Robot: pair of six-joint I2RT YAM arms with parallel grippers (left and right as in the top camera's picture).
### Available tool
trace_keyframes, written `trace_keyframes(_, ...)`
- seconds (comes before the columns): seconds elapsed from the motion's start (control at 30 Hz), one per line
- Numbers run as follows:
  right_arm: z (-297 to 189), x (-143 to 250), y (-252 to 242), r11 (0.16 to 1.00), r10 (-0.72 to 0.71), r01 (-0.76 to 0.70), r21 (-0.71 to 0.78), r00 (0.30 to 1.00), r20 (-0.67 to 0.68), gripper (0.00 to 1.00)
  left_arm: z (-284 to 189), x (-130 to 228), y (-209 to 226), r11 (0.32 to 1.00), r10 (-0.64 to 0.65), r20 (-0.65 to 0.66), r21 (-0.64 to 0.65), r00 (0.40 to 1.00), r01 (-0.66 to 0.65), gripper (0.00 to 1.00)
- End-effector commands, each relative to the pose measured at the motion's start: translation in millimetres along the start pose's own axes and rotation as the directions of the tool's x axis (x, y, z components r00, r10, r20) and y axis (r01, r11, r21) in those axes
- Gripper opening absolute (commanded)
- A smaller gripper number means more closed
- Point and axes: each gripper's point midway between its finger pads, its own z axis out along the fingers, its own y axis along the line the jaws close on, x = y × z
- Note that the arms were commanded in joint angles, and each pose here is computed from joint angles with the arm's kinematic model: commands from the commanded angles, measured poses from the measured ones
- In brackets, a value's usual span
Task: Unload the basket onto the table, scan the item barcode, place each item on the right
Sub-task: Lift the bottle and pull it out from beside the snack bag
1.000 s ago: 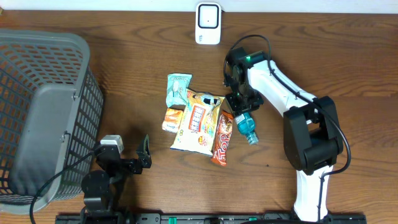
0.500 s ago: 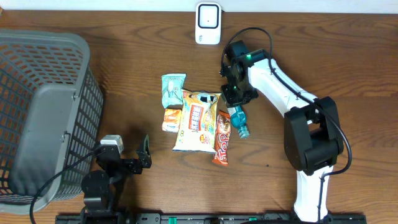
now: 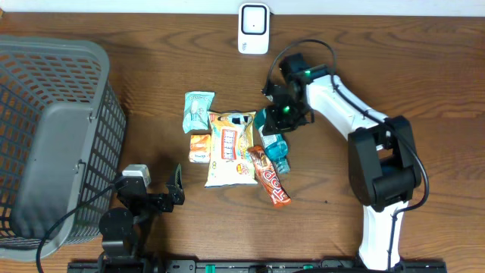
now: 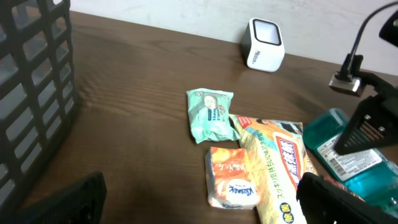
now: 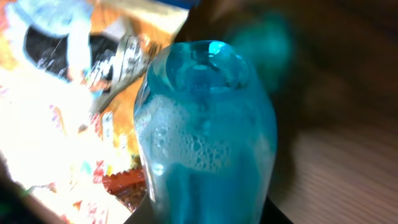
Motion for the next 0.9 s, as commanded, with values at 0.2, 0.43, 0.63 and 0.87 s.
trace_keyframes(0.2, -41.0, -4.5, 26.5, 0.902, -0.075, 0.113, -0.417, 0.991, 0.108, 0.01, 1.9, 12.2, 0.4, 1.0, -0.018, -0.037, 0.006, 0.999, 0.018, 0.98)
trace_keyframes(0.43, -70.6, 13.3, 37.8, 0.799, -0.09, 0.157, -0.581, 0.986, 0.142, 0.01, 1.9, 12.2, 0.4, 1.0, -0.018, -0.037, 0.006, 0.999, 0.018, 0.98)
trace_keyframes(0.63, -80.1, 34.7, 43.5, 0.782, -0.109, 0.145, -0.606, 0.989, 0.096, 0.01, 1.9, 12.2, 0.4, 1.0, -0.018, -0.037, 0.006, 0.999, 0.018, 0.98)
trace_keyframes(0.87, -117.1, 54.0, 64.6, 0.754, -0.176, 0.231, -0.615, 0.973, 0.149, 0.01, 1.9, 12.2, 0.4, 1.0, -0.018, -0.037, 0.006, 0.999, 0.018, 0.98)
